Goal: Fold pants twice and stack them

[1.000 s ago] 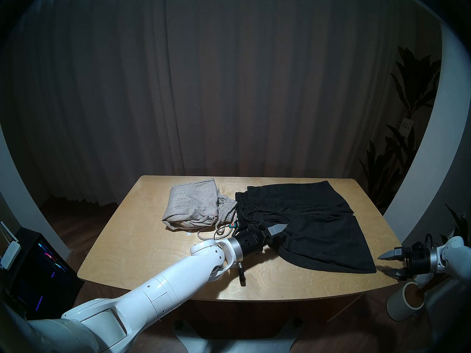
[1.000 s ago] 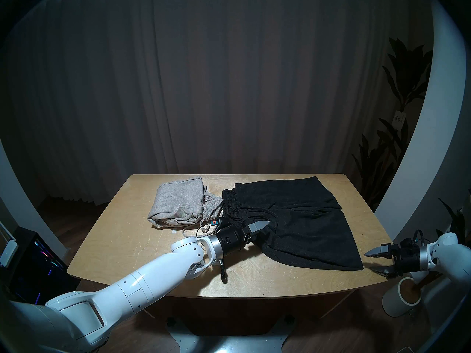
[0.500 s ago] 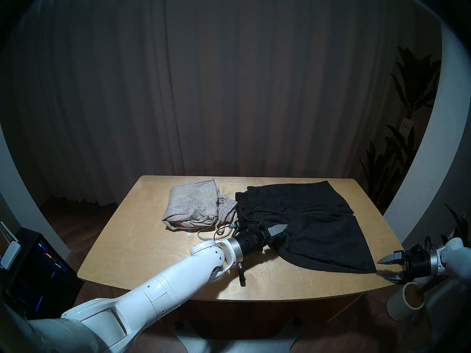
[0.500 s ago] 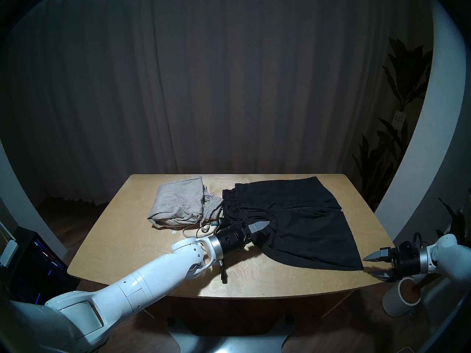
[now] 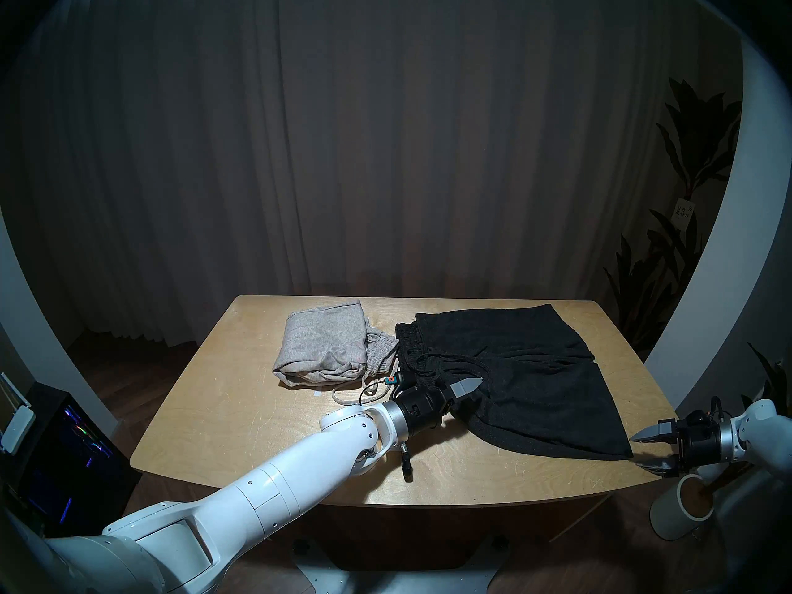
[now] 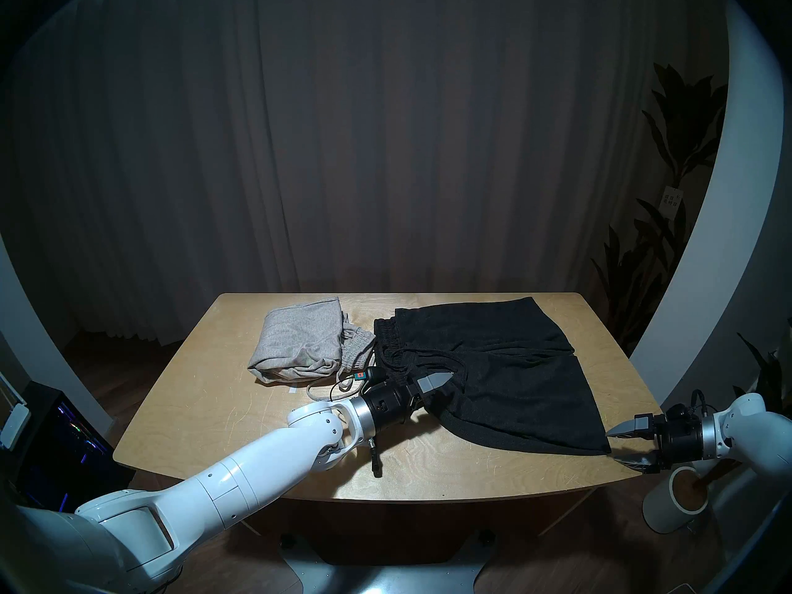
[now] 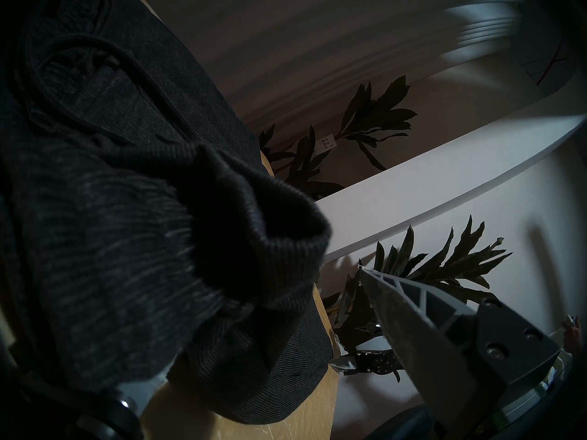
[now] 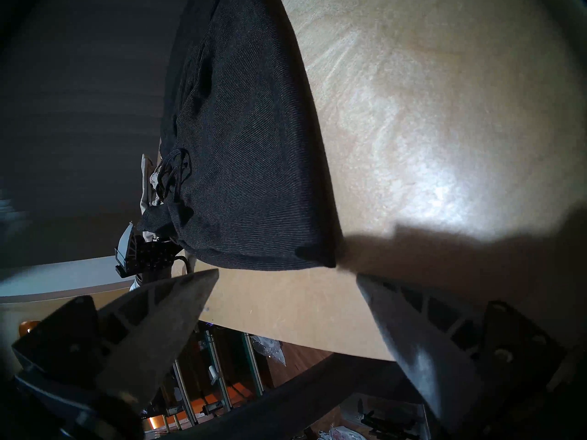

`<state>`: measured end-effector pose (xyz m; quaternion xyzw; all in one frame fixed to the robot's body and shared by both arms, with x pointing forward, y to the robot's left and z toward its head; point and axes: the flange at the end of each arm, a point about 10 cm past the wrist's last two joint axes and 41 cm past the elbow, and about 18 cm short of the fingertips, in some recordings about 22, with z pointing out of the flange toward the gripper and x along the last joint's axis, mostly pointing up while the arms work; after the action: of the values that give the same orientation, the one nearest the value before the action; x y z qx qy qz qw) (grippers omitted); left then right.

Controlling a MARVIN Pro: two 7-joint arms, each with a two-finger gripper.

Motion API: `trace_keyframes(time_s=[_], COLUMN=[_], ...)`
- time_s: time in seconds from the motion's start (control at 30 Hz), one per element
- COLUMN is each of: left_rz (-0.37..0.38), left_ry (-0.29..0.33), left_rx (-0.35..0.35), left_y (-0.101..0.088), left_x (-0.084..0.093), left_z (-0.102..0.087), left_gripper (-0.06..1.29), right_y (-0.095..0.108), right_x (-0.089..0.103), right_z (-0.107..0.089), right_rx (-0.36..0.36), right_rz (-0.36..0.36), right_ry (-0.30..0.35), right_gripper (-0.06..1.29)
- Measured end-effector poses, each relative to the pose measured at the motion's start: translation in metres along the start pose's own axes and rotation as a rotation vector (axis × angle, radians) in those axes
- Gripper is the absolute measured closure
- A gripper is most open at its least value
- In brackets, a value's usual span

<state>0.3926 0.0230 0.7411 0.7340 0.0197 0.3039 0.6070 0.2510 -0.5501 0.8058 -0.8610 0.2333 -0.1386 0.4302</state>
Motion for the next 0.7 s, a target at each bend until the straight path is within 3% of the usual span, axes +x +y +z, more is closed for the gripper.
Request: trace_keyframes(time_s=[0.7], left_rz=[0.003], left_ry=[-0.002], left_rx=[-0.005], left_y=[0.0], left_x=[0.0], left_z=[-0.001], left_gripper=[0.05], right_y=[-0.01], right_x=[0.013], right_z=[0.016], right_rx=[0.005], right_rz=[-0.029], right_ry=[0.041], right_gripper=[0.03])
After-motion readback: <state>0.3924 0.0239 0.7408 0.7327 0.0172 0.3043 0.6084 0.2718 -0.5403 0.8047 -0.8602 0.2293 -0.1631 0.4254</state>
